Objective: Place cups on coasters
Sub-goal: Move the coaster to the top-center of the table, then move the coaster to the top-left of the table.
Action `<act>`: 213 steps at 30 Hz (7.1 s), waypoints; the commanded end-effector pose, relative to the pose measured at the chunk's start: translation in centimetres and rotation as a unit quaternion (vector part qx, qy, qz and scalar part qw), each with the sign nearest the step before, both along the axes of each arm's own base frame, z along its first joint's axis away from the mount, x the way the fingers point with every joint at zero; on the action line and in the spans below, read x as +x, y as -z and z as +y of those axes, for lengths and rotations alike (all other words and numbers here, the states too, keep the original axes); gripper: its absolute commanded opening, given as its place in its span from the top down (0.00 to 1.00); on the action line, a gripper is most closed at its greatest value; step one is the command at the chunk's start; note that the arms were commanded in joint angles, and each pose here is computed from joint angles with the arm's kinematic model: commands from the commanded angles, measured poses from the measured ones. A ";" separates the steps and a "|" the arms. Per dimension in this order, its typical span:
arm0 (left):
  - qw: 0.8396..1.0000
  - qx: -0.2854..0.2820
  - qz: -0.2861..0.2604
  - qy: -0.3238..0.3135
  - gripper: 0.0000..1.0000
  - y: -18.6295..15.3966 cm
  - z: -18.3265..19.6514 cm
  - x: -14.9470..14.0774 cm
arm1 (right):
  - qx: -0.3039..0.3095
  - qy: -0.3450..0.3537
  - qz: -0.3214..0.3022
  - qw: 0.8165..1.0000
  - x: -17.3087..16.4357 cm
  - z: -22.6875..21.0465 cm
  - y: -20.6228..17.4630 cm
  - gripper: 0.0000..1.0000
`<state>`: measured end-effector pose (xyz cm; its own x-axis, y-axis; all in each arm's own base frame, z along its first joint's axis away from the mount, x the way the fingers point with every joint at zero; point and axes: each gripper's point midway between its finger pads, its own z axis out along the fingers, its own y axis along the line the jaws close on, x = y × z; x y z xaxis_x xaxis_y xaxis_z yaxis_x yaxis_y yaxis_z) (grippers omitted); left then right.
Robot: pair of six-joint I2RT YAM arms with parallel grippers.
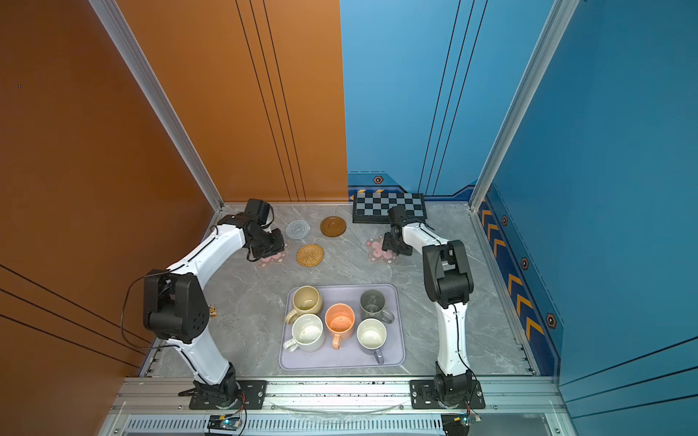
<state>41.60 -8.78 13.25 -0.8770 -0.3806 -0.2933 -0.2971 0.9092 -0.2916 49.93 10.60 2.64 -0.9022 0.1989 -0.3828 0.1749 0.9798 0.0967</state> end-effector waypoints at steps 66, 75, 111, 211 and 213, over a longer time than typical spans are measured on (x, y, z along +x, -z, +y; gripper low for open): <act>1.000 0.014 0.023 -0.015 0.72 1.5 1.2 0.1 | 0.020 -0.140 -0.003 0.990 3.5 2.5 -0.4 0.31; 0.999 0.011 0.027 -0.014 0.72 1.7 0.8 0.0 | 0.031 -0.178 0.010 0.984 2.3 4.9 0.6 0.31; 0.999 0.010 0.031 -0.003 0.72 1.8 0.7 -1.3 | 0.048 -0.162 0.007 0.986 -0.7 9.4 -0.1 0.31; 0.984 0.118 -0.075 -0.108 0.70 1.1 10.6 8.2 | 0.094 -0.197 -0.073 0.973 -13.3 13.0 -9.2 0.32; 0.985 0.123 -0.073 -0.098 0.69 1.9 10.9 10.0 | 0.092 -0.195 -0.079 0.973 -13.6 12.6 -9.6 0.32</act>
